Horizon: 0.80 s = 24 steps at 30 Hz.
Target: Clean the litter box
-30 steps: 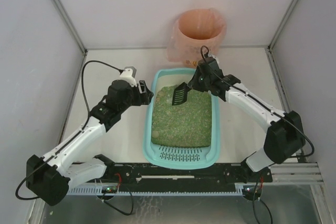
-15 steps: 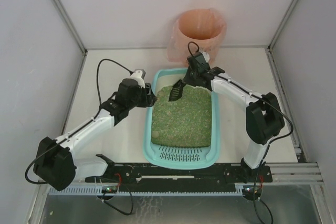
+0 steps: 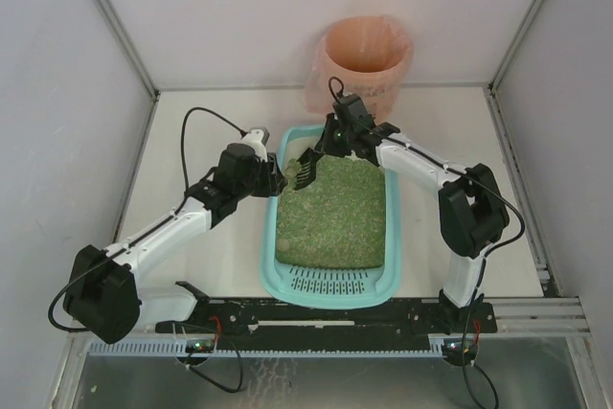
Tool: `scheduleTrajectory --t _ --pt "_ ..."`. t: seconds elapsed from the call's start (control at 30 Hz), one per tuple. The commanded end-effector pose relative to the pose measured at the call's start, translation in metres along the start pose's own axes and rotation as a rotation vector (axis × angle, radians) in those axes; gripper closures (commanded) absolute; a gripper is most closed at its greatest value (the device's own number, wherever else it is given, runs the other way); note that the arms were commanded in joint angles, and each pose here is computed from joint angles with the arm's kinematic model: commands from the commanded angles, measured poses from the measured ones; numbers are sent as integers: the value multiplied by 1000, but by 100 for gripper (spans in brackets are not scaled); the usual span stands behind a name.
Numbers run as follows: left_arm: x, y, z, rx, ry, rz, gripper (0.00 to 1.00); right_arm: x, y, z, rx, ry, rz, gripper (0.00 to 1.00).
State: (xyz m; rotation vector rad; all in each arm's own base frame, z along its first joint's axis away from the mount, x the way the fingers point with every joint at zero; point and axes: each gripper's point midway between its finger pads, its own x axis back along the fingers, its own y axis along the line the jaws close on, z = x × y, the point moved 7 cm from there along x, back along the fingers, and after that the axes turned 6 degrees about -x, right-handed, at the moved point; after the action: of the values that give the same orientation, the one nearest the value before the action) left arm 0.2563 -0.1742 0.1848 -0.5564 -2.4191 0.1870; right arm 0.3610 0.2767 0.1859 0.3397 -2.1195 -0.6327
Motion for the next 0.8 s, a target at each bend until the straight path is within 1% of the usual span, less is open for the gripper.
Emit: scheduleTrajectory --t 0.0,0.33,0.57,0.77 --pt "-1 -8 -15 -39 -24 28 57 -1 25 36 86 117 -188 100" --pt "-2 -8 -15 -43 -19 28 57 28 30 50 120 188 -320 100" --pt "-1 -8 -16 -43 -19 25 58 42 26 60 56 209 -316 100" --pt "0 -8 -17 -42 -22 24 58 55 19 67 -17 181 -324 100"
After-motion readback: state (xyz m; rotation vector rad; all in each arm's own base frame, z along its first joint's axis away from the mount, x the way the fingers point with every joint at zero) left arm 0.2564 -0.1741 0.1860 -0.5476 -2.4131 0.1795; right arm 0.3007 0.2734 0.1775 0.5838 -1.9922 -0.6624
